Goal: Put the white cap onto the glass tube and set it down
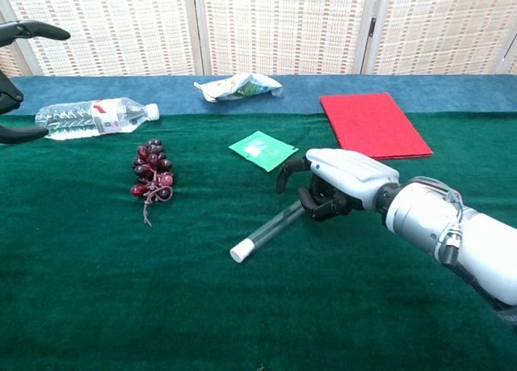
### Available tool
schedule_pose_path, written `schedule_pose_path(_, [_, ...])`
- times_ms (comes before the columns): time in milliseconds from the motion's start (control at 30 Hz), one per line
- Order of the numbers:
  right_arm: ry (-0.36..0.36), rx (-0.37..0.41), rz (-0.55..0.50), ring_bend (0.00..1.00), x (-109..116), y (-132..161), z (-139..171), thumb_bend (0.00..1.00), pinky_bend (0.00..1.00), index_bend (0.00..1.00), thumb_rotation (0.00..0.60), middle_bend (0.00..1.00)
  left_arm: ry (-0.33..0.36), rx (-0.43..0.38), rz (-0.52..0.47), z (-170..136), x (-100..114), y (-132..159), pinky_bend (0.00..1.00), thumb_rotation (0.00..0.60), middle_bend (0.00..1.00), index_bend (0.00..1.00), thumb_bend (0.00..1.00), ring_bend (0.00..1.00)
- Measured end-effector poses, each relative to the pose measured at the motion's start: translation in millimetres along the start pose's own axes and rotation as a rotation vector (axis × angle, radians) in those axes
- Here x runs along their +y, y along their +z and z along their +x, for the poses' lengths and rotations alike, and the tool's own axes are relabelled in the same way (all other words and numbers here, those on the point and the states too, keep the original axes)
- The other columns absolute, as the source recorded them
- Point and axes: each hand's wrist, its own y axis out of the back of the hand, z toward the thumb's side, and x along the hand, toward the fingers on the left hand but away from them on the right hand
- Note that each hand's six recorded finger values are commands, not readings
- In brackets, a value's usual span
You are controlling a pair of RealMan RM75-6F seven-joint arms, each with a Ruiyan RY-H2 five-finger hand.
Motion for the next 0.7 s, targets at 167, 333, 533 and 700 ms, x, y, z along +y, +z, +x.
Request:
schedule_pose_path(167, [-0.05,0.009,-0.015,1.0,20,-2,7,0.78,1.0,0.29,0.6,1.0,0.012,0.035,0.012,-1,5,-10,0.92,0.6,0.98,0.13,0.3,0.85])
schedule_pose_path(333, [-0.117,0.002,-0.019,0.97,48,-11,20,0.78,0.95,0.32,0.6,0.81,0.006,0.091,0.048,-4,9,-23,0.68,0.6,0.79,0.2,0.31,0.68])
schedule_pose_path(533, [-0.226,-0.069,0.04,0.43,98,-49,61,0.78,0.43,0.3,0.6,0.35,0.041,0.245,0.2,-20,24,-60,0.36,0.6,0.52,0.23,0.32,0.4])
schedule_pose_path(700, [-0.288,-0.176,0.143,0.16,143,-87,122,0.78,0.15,0.09,0.6,0.1,0.088,0.407,0.302,-51,42,-96,0.21,0.6,0.36,0.17,0.32,0.24])
